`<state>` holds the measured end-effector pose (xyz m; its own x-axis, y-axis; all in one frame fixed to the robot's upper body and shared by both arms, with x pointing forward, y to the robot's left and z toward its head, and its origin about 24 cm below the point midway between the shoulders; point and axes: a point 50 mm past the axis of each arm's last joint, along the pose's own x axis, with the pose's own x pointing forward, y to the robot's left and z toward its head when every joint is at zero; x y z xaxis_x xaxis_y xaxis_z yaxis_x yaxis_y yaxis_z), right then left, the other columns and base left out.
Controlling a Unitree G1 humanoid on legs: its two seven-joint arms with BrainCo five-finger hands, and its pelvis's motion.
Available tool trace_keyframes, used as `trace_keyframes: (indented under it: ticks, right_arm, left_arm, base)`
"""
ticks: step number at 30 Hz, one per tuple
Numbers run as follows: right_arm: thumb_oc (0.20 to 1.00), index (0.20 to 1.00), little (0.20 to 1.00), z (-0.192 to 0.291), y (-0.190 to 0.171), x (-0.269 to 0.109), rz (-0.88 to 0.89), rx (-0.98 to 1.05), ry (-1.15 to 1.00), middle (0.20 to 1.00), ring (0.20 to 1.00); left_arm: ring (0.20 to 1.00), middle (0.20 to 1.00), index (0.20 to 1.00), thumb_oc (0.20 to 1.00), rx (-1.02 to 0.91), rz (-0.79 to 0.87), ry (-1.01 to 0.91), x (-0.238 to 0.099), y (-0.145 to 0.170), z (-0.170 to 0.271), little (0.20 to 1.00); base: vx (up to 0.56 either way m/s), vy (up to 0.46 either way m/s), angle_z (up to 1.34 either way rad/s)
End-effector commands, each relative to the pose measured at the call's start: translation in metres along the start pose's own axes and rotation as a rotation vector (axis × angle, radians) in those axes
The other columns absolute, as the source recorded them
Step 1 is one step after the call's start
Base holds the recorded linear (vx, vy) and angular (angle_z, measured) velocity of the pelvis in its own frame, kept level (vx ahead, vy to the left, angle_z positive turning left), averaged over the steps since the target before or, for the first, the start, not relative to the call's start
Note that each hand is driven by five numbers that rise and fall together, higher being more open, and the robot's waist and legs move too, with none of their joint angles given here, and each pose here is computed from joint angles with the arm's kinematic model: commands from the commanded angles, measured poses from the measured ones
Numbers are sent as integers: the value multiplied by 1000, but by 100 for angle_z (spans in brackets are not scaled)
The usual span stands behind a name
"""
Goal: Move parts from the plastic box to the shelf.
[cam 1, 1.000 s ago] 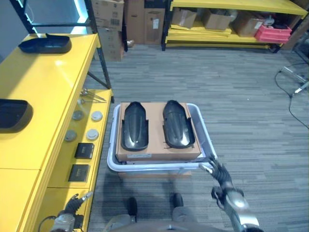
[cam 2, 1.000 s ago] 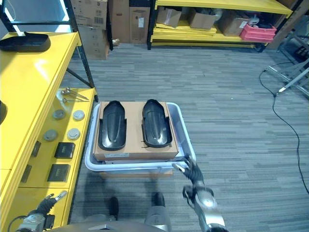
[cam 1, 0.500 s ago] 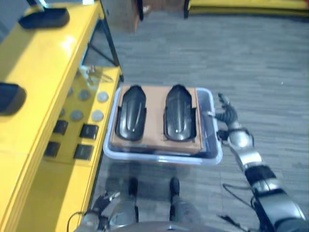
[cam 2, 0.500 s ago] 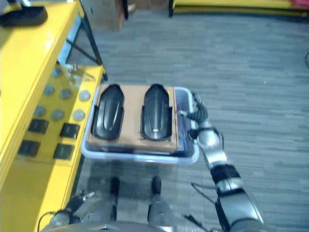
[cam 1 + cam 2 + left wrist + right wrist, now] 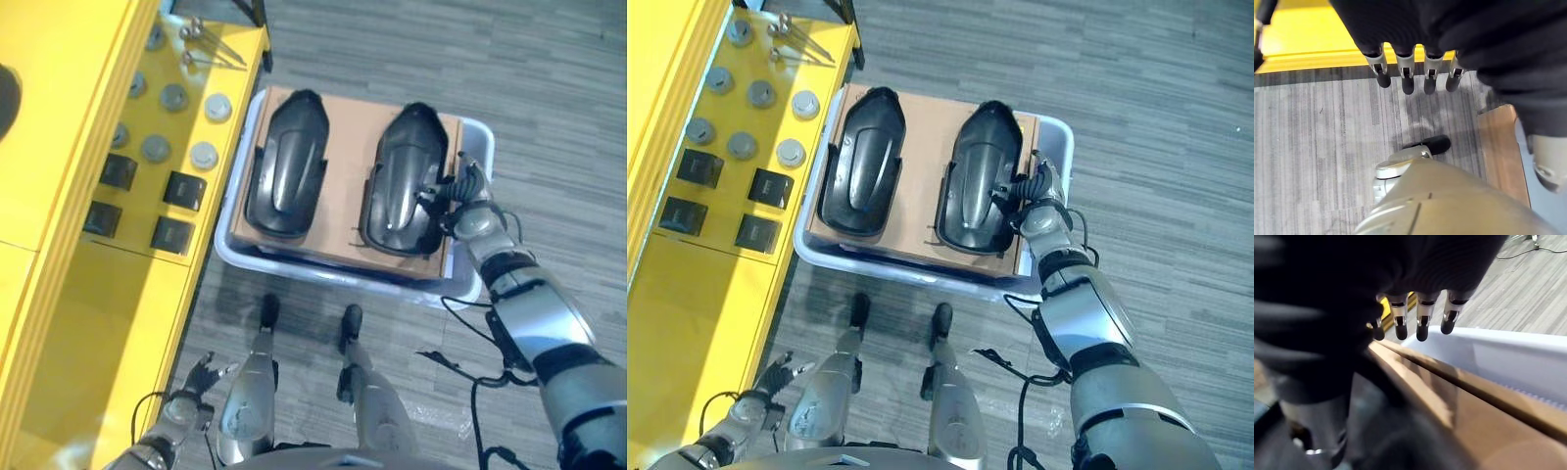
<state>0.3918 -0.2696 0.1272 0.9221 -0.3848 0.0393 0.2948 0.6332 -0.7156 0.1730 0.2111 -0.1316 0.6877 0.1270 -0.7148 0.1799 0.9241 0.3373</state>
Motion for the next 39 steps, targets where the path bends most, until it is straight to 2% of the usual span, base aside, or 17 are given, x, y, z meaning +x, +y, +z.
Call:
trace_keyframes:
  ticks: [1,2,3,4,5,11,14,18,22,23,26,29,30,32,35,36,39]
  right_arm:
    - [1000,1000,1000,-16,1,-2,34,-218,51,1000,1000]
    - [931,931,931,-28,13,-8,89,-304,79,931,931]
    - [749,749,749,-28,13,-8,90,-304,79,749,749]
    - [253,253,253,-34,17,-11,111,-315,94,253,253]
    - [200,200,200,-34,17,-11,111,-315,94,200,200]
    - [200,200,200,-76,45,-36,222,-313,204,200,200]
    - [200,200,200,-105,58,-56,249,-224,268,200,200]
    - [200,200,200,-131,53,-70,218,-88,340,200,200]
    - [200,200,200,-140,31,-69,120,-10,326,200,200]
    - [200,200,200,-140,31,-69,121,-10,327,200,200]
    - [200,200,200,-123,-3,-62,3,32,157,200,200]
    - [200,200,200,-108,-19,-62,-35,38,44,200,200]
    - [200,200,200,-80,-35,-62,-67,17,-119,200,200]
    - [200,200,200,-70,-42,-65,-82,-4,-185,200,200]
    - [200,200,200,-19,-64,-74,-162,-120,-457,200,200]
    - [200,200,200,-19,-64,-75,-162,-123,-458,200,200]
    - [200,200,200,26,-69,-84,-210,-200,-662,200,200]
  left_arm:
    - [1000,1000,1000,1000,68,18,-38,4,9,10,1000]
    - [1000,1000,1000,1000,73,8,-46,4,6,12,1000]
    - [1000,1000,1000,1000,73,8,-45,4,6,12,1000]
    - [1000,1000,1000,1000,71,6,-47,4,5,12,1000]
    - [1000,1000,1000,1000,71,6,-46,4,5,12,1000]
    - [1000,1000,1000,1000,9,32,-39,1,8,6,1000]
    - [1000,1000,1000,1000,-90,134,-22,-4,29,-5,1000]
    - [1000,1000,1000,1000,-156,194,-113,-8,51,7,1000]
    - [1000,1000,1000,1000,-182,211,-310,-14,69,48,1000]
    - [1000,1000,1000,1000,-181,210,-308,-14,69,48,1000]
    - [1000,1000,1000,1000,-203,247,-553,-37,90,96,1000]
    - [1000,1000,1000,1000,-210,242,-641,-50,96,111,1000]
    - [1000,1000,1000,1000,-193,246,-754,-66,105,131,1000]
    - [1000,1000,1000,1000,-185,229,-793,-72,105,137,1000]
    - [1000,1000,1000,1000,-198,129,-972,-97,100,169,1000]
    - [1000,1000,1000,1000,-199,128,-971,-98,100,169,1000]
    - [1000,1000,1000,1000,-297,-16,-1050,-105,83,189,1000]
  base:
    - [-12,31,12]
    - [-8,23,12]
    - [-10,27,8]
    - [-4,7,7]
    - [-8,12,3]
    - [16,-5,5]
    - [62,-19,10]
    - [82,-49,6]
    - [23,-28,3]
    - [21,-35,3]
    - [57,-55,17]
    - [48,-28,13]
    - [48,-29,-3]
    - [50,-23,1]
    - [45,-17,-8]
    - [12,-18,-15]
    - [29,-26,-26]
